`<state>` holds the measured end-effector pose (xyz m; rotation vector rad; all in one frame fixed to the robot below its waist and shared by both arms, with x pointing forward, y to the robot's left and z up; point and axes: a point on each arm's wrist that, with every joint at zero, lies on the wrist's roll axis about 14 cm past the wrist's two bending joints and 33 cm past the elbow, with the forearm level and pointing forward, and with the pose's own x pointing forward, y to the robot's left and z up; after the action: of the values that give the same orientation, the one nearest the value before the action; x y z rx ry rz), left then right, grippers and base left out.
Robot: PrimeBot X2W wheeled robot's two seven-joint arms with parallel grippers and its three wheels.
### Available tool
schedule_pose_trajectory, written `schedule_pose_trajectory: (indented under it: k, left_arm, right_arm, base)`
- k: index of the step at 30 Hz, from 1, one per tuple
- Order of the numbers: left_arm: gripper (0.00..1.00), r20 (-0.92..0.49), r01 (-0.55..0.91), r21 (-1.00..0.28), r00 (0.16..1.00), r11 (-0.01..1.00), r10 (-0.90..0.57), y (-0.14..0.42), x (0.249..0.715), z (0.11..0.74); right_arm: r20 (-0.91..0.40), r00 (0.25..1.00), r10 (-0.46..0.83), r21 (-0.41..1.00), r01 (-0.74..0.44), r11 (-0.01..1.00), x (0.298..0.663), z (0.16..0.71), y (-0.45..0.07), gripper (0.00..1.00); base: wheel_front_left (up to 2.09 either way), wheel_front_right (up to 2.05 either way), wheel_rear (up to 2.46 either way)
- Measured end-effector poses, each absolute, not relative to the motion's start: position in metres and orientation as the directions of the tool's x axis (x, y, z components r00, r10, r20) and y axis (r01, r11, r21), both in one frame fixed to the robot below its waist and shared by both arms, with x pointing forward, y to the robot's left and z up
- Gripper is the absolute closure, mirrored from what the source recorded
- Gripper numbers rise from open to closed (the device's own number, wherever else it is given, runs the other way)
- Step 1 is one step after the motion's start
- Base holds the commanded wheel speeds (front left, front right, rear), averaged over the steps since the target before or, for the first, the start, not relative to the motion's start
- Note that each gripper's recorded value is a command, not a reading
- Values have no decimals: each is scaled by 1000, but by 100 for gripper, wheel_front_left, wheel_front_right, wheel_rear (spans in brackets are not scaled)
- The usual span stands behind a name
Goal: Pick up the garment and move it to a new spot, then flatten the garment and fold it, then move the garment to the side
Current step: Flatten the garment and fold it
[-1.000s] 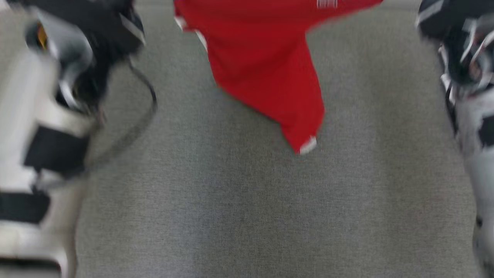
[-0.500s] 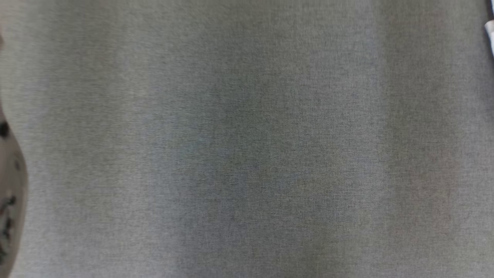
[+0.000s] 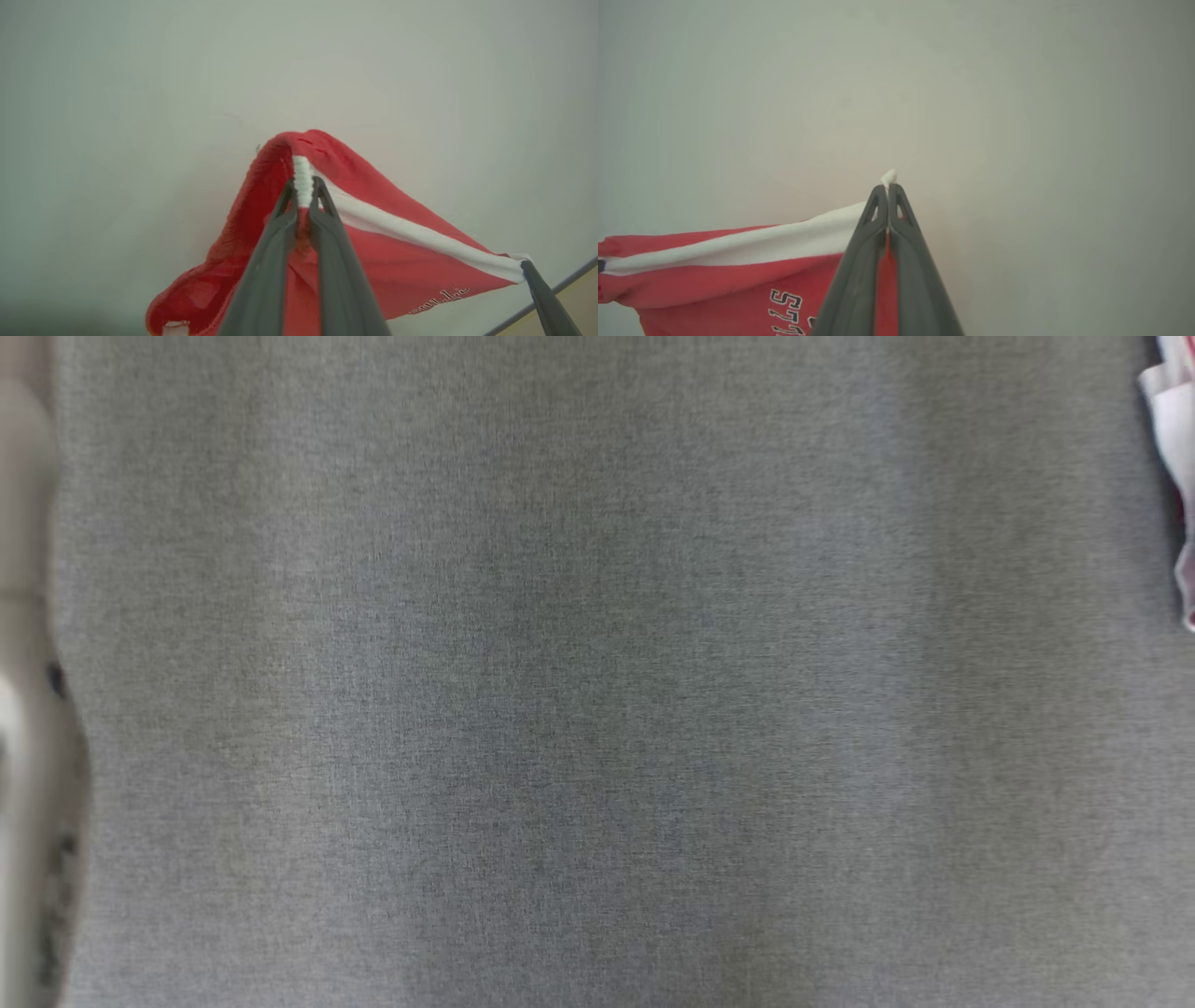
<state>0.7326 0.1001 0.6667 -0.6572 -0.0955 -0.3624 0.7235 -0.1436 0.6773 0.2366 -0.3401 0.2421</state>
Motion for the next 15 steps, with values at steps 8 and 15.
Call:
schedule_pose_trajectory:
  k: [8, 15]
  left_arm:
    - [100, 185, 403, -562, 912, 722, -366, 83, 678, 617]
    - [100, 125, 379, -651, 908, 657, -400, 78, 599, 558]
  right_arm:
    - [288, 921, 262, 222, -331, 917, 670, 628, -144, 100]
    - [201, 937, 286, 288, -335, 897, 591, 576, -165, 100]
  base:
    - [0, 0, 0]
    - [0, 0, 0]
